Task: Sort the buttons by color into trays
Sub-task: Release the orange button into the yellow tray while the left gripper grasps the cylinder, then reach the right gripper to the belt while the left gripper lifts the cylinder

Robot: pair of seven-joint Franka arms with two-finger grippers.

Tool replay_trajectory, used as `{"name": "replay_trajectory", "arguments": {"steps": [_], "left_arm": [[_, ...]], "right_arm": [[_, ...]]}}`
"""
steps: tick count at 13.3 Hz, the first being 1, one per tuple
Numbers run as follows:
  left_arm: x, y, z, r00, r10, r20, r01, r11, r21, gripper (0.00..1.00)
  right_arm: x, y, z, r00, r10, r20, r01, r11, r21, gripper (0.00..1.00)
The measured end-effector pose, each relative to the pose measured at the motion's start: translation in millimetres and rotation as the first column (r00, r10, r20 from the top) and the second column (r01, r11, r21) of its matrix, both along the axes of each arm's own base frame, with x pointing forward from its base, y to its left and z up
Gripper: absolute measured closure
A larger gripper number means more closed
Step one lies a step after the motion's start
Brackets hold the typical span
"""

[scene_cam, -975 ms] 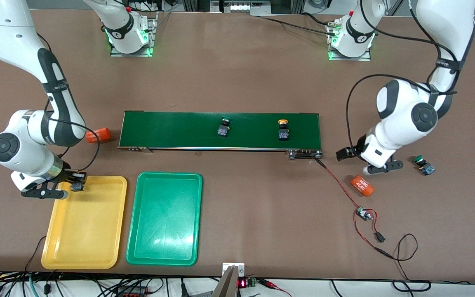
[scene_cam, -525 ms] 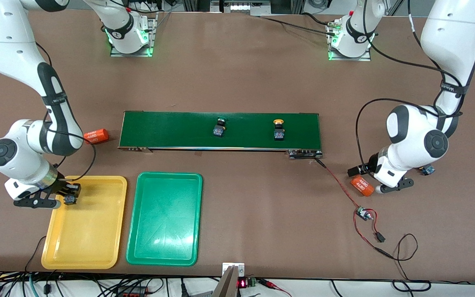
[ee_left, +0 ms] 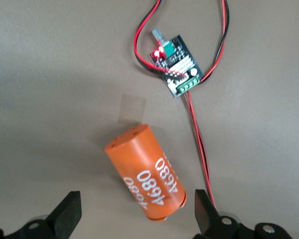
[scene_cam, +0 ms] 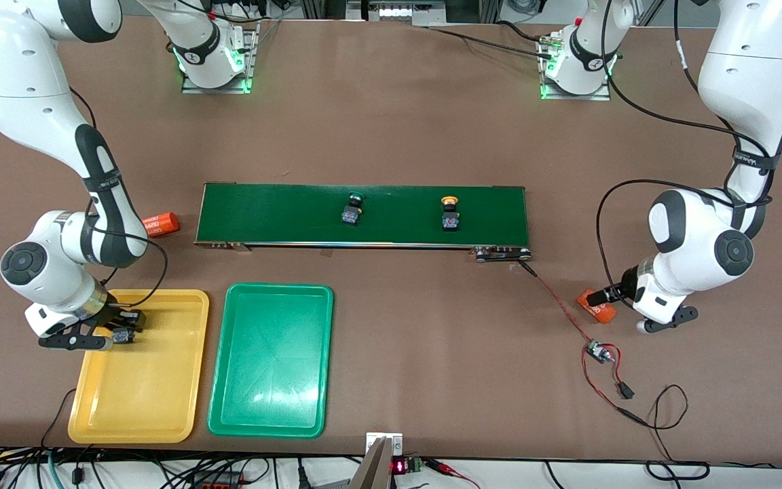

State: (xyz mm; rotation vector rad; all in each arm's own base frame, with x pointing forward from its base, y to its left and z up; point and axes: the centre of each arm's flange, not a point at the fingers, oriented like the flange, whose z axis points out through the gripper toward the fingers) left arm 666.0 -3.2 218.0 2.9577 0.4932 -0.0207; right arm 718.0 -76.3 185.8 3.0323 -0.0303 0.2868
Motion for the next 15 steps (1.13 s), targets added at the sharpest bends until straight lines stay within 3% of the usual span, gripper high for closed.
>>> {"name": "replay_trajectory", "arguments": {"steps": [2,3,8,11,15], "left_arm": [[2,0,-7,1.0,0.019,-0.006,-0.019,1.0,-0.002,0.0],[3,0,-12,0.999,0.033,0.002,-0.033,0.999,-0.002,0.0],[6,1,-31,0.996,0.084,0.024,-0.084,0.996,-0.005,0.0],[10,2,-29,0.994,0.092,0.062,-0.092,0.996,-0.005,0.04],[10,-7,-32,0.995,0.08,0.064,-0.08,0.997,-0.006,0.48]], "right_arm": [[2,2,8,1.0,0.001,-0.01,-0.001,1.0,0.001,0.05],[2,4,16,0.999,-0.002,-0.043,0.002,1.0,0.004,0.04],[-14,40,97,0.975,-0.007,-0.223,0.022,0.997,0.068,0.07],[-35,65,131,0.948,-0.011,-0.318,0.045,0.994,0.102,0.19],[-72,99,155,0.93,-0.061,-0.361,0.113,0.986,0.126,0.21]]}}
